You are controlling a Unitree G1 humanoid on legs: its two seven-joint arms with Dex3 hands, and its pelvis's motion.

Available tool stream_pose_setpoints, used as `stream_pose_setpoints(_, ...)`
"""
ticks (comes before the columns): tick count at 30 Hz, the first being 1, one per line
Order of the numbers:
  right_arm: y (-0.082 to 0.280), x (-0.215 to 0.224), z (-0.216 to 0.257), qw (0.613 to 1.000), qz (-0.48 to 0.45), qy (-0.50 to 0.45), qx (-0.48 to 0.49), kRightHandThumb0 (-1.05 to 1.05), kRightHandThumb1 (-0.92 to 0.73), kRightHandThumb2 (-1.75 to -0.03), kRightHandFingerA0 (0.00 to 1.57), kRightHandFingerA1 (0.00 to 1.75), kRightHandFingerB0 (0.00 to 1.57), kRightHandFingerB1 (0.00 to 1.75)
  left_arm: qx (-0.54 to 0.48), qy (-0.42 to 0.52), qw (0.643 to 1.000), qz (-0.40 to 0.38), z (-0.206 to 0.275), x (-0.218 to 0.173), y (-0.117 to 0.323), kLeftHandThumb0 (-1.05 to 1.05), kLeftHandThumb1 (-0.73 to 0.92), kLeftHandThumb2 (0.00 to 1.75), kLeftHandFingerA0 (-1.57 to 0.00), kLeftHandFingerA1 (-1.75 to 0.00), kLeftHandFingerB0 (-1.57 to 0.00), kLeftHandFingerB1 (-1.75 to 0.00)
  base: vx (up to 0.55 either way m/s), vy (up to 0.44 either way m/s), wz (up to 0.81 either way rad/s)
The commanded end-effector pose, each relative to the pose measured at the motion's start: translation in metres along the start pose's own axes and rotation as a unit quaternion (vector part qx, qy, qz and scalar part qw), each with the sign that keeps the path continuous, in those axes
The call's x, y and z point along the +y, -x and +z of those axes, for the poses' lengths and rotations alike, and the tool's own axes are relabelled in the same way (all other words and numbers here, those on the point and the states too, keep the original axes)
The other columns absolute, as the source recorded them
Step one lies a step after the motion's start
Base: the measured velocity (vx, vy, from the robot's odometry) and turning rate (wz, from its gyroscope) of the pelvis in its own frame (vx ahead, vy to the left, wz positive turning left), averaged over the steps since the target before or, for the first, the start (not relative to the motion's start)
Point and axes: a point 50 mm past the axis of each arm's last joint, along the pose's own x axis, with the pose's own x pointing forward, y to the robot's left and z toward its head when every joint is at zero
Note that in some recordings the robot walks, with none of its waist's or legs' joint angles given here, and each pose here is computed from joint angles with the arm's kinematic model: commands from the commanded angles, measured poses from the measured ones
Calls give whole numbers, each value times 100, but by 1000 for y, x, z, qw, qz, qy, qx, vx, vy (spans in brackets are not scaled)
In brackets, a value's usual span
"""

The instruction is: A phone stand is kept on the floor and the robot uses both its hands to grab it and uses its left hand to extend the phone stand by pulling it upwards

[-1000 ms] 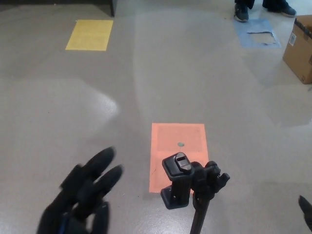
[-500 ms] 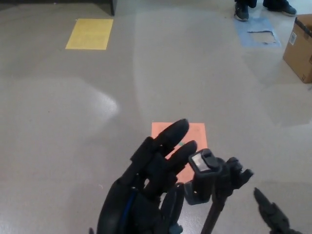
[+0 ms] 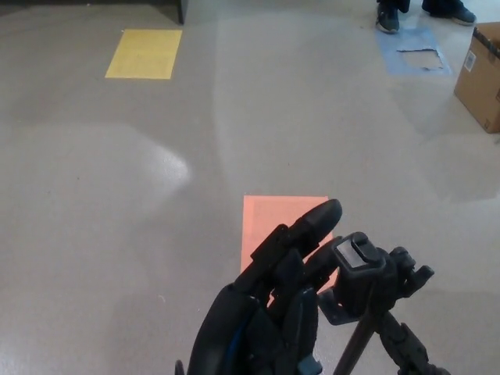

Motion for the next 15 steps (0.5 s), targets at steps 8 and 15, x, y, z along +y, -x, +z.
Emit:
stream_pose_setpoints(8, -2, 0, -4, 1000, -4, -12, 18, -98, -58, -97, 0, 11, 0, 0, 66, 74, 995, 7, -23, -21, 12, -81, 76, 111, -2, -32, -11, -28, 0, 0, 0)
stream_pose_setpoints(15, -10, 2, 4, 1000, 7, 9, 14, -91, -54, -88, 0, 19, 0, 0, 80, 67, 994, 23, -26, -16, 14, -74, 70, 110, -1, -36, -6, -32, 0, 0, 0)
